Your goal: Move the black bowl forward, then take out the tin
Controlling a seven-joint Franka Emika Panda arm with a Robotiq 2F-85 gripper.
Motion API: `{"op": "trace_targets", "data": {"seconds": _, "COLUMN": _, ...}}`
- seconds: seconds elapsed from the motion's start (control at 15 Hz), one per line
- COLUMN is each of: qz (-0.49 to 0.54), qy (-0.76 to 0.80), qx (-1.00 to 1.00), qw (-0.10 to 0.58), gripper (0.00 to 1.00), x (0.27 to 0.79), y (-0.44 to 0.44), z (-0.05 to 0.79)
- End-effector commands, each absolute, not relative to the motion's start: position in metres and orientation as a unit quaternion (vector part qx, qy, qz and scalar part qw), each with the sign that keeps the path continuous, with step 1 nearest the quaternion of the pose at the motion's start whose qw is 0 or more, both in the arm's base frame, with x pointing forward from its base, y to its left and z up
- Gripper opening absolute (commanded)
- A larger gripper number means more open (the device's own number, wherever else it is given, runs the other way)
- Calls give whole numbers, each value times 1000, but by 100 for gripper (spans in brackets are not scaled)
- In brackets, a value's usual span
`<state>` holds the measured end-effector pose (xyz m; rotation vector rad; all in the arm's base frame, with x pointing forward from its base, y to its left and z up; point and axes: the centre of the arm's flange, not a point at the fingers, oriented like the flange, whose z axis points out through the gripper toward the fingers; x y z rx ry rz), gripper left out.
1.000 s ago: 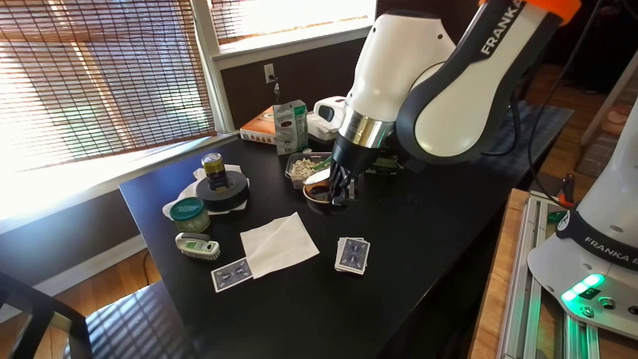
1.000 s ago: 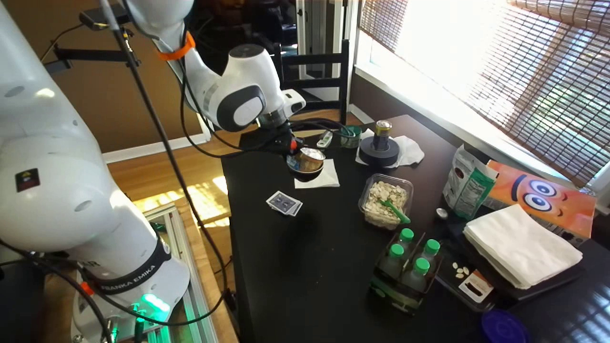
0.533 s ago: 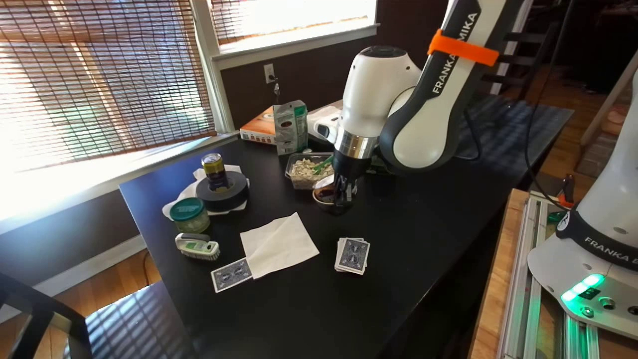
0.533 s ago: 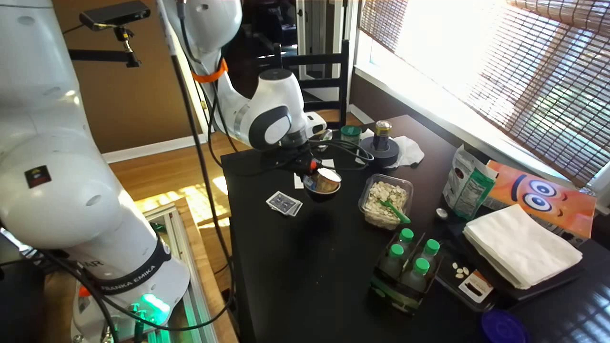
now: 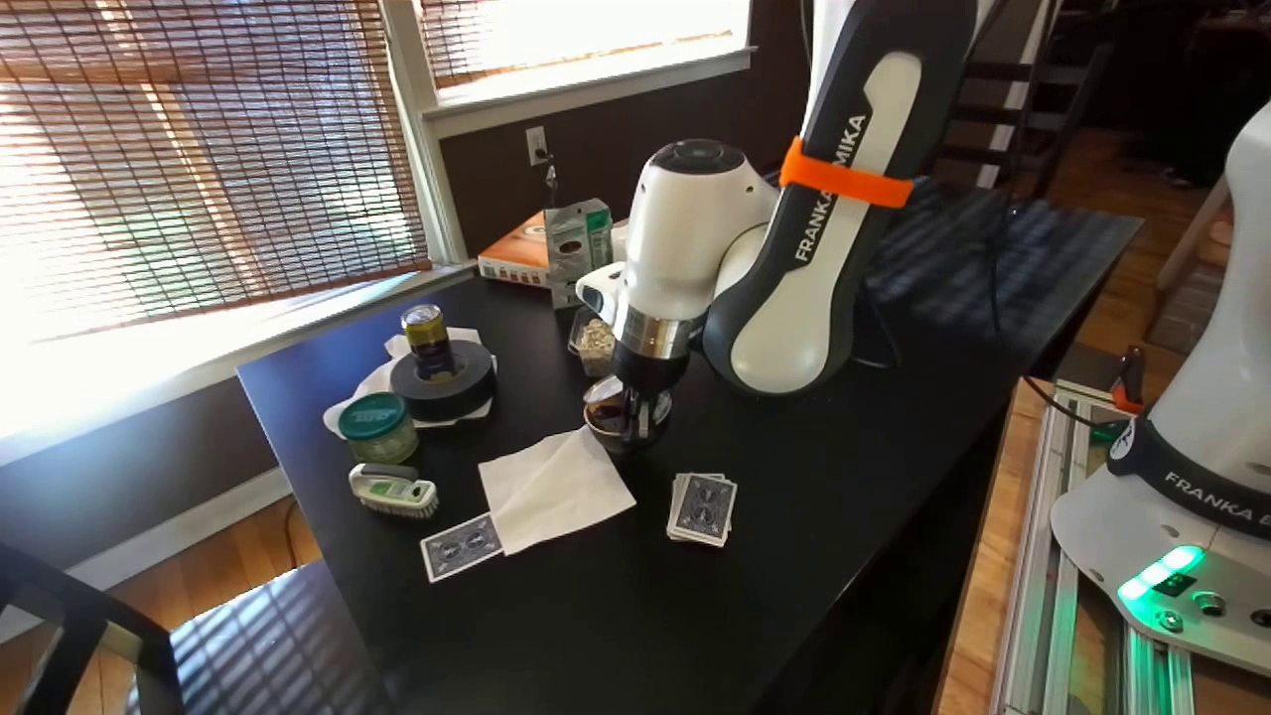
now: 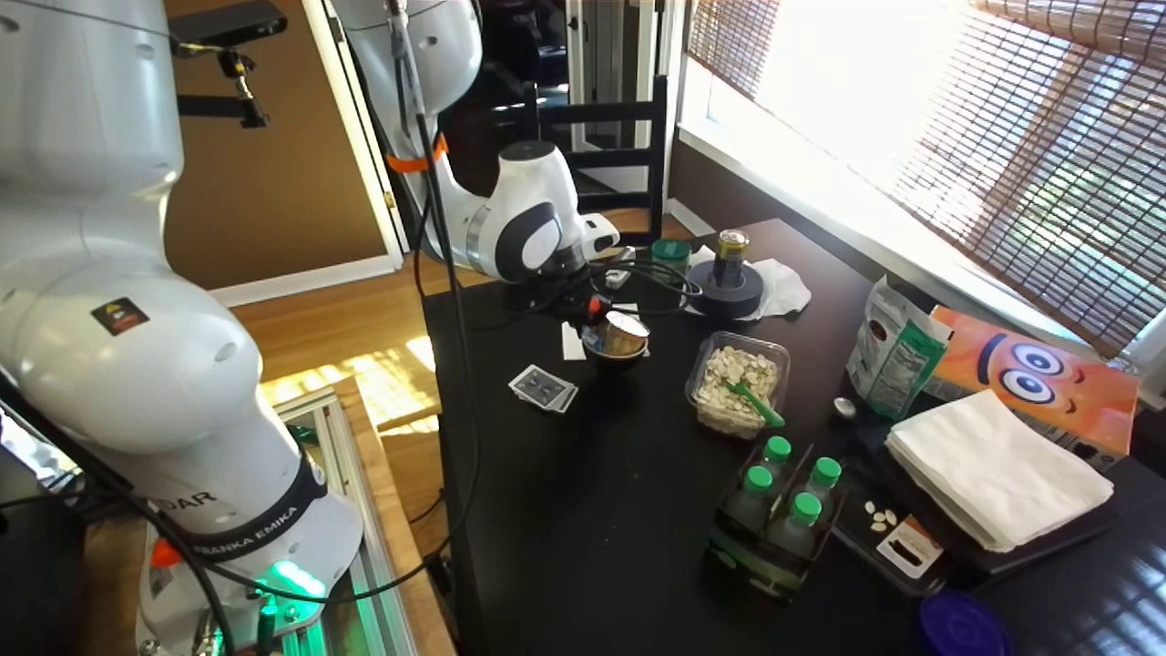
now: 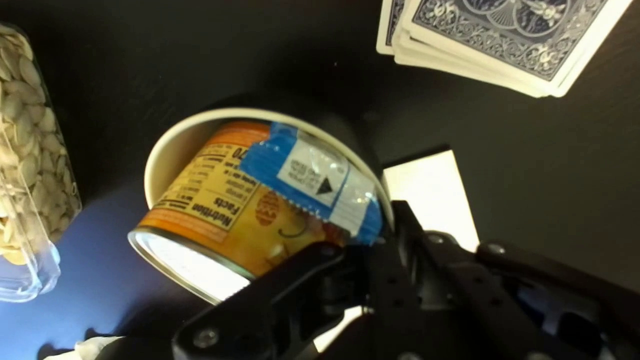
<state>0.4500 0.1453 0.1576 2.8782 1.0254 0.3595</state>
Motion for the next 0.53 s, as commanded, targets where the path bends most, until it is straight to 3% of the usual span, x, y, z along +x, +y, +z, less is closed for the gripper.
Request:
{"op": "trace_targets", "data": {"seconds": 0.0, "qz": 144, "qy": 304, "qx": 940, "qw": 52, "gripper": 2, "x": 462, "y": 145, "z": 148}}
{"op": "trace_targets", "data": {"seconds": 0.47, "qz": 152, "qy": 253, "qx": 954, "qw": 60, "gripper": 2, "x": 467, "y": 129, "z": 139}}
